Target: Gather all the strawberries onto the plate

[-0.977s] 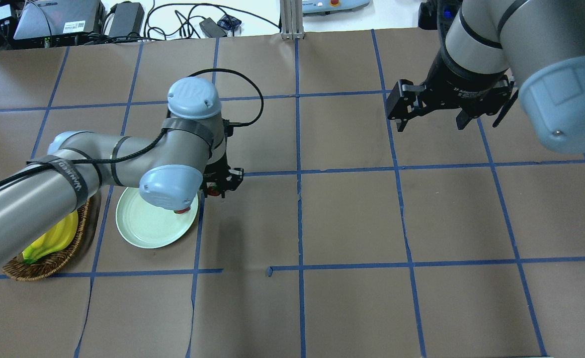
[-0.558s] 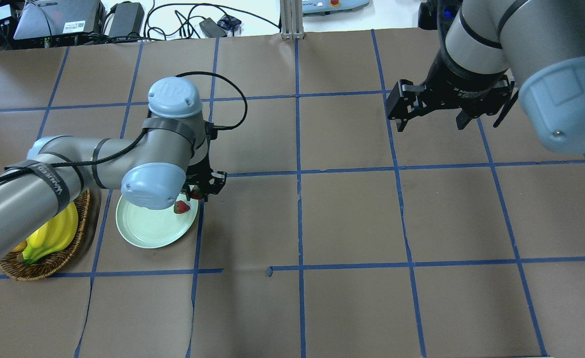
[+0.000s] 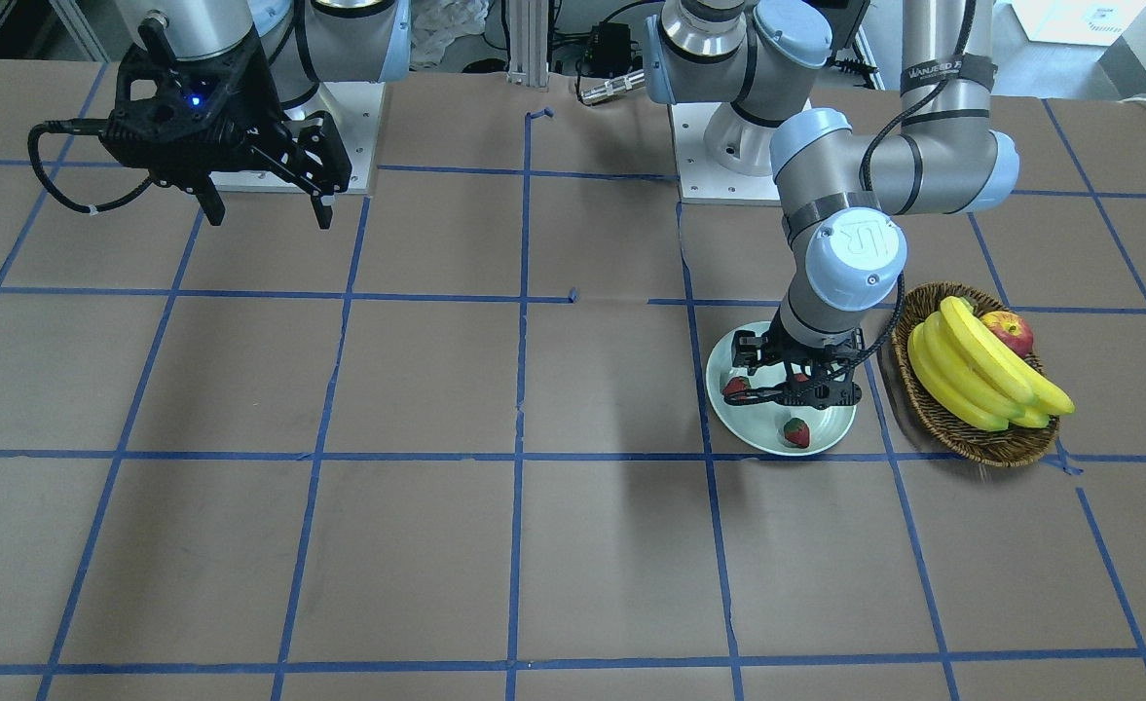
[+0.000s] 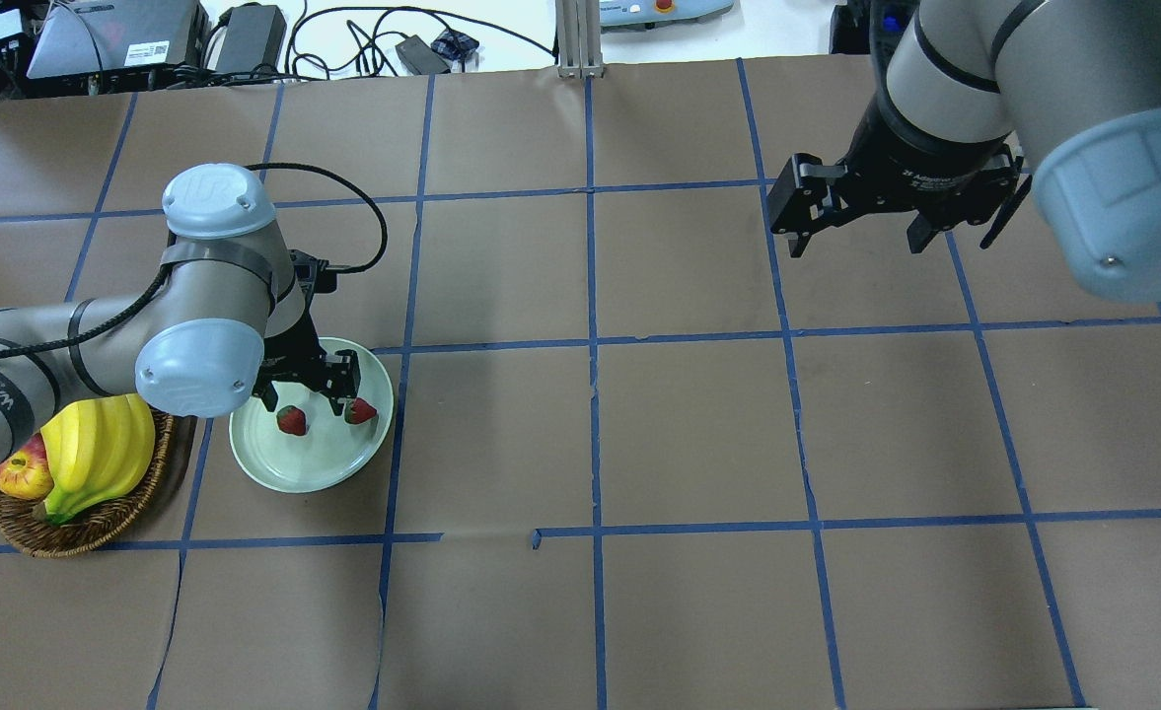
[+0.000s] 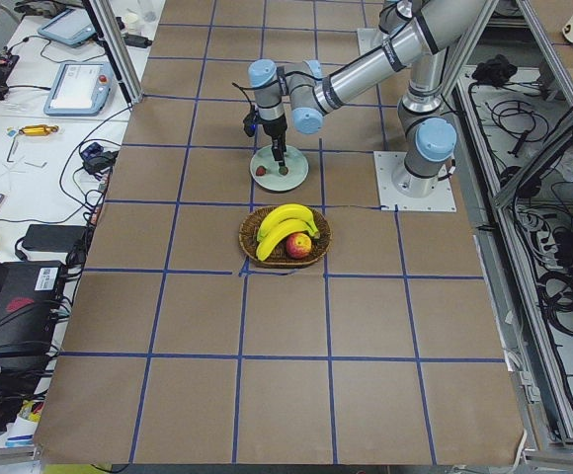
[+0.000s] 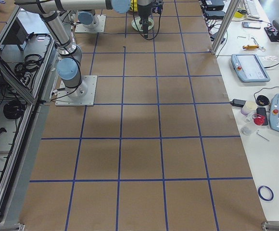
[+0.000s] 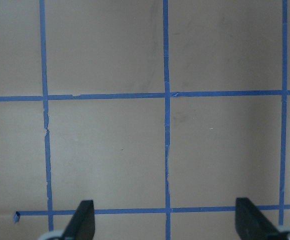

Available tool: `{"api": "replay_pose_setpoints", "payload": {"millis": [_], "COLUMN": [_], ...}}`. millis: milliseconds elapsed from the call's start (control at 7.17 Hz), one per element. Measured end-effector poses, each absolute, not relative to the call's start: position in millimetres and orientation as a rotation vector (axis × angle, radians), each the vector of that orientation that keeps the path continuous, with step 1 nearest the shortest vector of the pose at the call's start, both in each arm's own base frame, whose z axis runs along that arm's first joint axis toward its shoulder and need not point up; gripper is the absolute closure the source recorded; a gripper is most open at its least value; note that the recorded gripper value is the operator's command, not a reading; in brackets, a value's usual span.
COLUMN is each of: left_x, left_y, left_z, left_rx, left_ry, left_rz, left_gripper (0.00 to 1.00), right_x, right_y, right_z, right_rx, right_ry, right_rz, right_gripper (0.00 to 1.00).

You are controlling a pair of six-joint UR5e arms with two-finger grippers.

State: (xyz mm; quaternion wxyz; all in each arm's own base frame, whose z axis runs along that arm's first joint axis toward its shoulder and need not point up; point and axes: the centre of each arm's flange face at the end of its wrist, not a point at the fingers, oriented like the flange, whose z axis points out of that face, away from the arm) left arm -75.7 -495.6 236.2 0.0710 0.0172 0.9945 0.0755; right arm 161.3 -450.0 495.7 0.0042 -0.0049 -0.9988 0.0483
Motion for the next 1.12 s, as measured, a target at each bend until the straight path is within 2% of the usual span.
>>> {"api": "replay_pose_setpoints", "payload": {"millis": [279, 698, 1116], "left_x": [-122.1, -187.1, -193.6], "left_y": [-511.0, -504.0, -478.6], "left_z": [312.6, 443.2, 510.7], "left_rx": [0.142, 0.135, 0.091], "left_ry": [3.002, 3.068, 3.127], "left_rz": [0.052, -0.058, -0.201], "left_gripper": [0.0, 0.0, 0.0], "right_x": [161.6, 161.5, 161.4], "right_y": [-449.9, -449.8, -449.9], "right_z": [495.9, 496.2, 496.7], "right_rx": [-0.016, -0.014, -0.011], "right_ry": [-3.131, -3.131, -3.13], "right_rz": [0.151, 0.149, 0.15], "right_gripper": [0.0, 0.0, 0.0]}}
